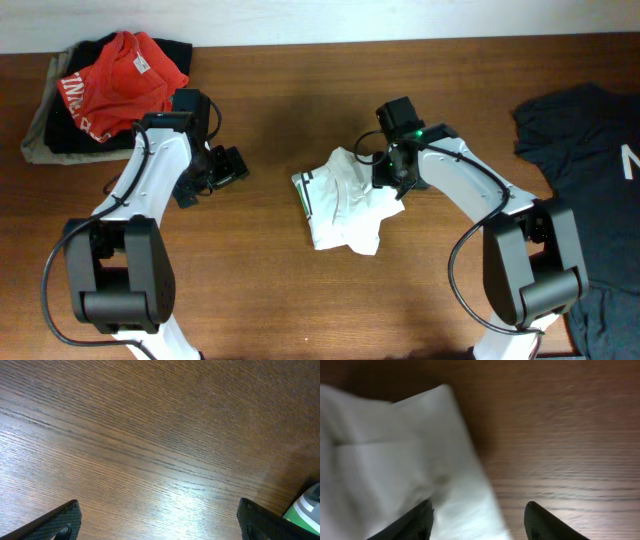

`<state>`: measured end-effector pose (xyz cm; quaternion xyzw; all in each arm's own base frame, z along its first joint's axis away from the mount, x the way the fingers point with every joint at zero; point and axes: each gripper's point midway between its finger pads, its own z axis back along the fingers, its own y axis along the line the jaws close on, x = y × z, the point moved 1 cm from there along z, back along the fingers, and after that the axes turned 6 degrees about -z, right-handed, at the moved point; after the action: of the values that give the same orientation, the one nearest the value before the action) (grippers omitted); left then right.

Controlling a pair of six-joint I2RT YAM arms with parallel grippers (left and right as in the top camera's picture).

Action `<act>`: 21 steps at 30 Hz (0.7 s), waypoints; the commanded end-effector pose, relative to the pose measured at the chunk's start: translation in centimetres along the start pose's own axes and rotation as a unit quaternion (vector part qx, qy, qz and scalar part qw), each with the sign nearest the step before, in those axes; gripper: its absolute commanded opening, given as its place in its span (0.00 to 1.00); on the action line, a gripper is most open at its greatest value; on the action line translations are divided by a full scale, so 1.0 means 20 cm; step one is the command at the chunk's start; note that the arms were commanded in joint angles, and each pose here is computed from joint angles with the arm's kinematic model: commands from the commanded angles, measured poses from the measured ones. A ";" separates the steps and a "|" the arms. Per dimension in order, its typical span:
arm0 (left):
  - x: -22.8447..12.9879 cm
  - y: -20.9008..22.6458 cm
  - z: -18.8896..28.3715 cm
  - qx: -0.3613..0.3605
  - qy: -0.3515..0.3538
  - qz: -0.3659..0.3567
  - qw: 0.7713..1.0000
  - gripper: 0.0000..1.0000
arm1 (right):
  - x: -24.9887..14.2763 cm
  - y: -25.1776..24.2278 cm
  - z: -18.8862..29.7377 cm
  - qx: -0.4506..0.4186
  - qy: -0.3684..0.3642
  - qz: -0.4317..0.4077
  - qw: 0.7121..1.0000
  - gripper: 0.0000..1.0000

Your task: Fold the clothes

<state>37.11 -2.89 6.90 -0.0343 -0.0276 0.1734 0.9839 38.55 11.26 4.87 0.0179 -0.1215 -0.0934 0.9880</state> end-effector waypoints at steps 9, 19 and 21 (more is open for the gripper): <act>0.00 0.01 0.01 0.003 -0.004 -0.002 1.000 0.99 | 0.16 -0.19 0.22 -0.019 -0.006 -0.061 0.998 0.53; 0.00 0.01 0.01 0.003 -0.006 -0.002 1.000 0.99 | -0.07 0.33 0.46 0.144 0.038 0.126 0.981 0.67; 0.00 0.01 0.01 0.003 -0.006 -0.002 1.000 0.99 | -0.12 0.39 0.42 0.141 0.051 0.134 0.980 0.66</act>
<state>37.19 -2.88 6.90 -0.0345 -0.0294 0.1733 0.9838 37.01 16.01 14.26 0.1225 -0.1169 0.0161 0.9854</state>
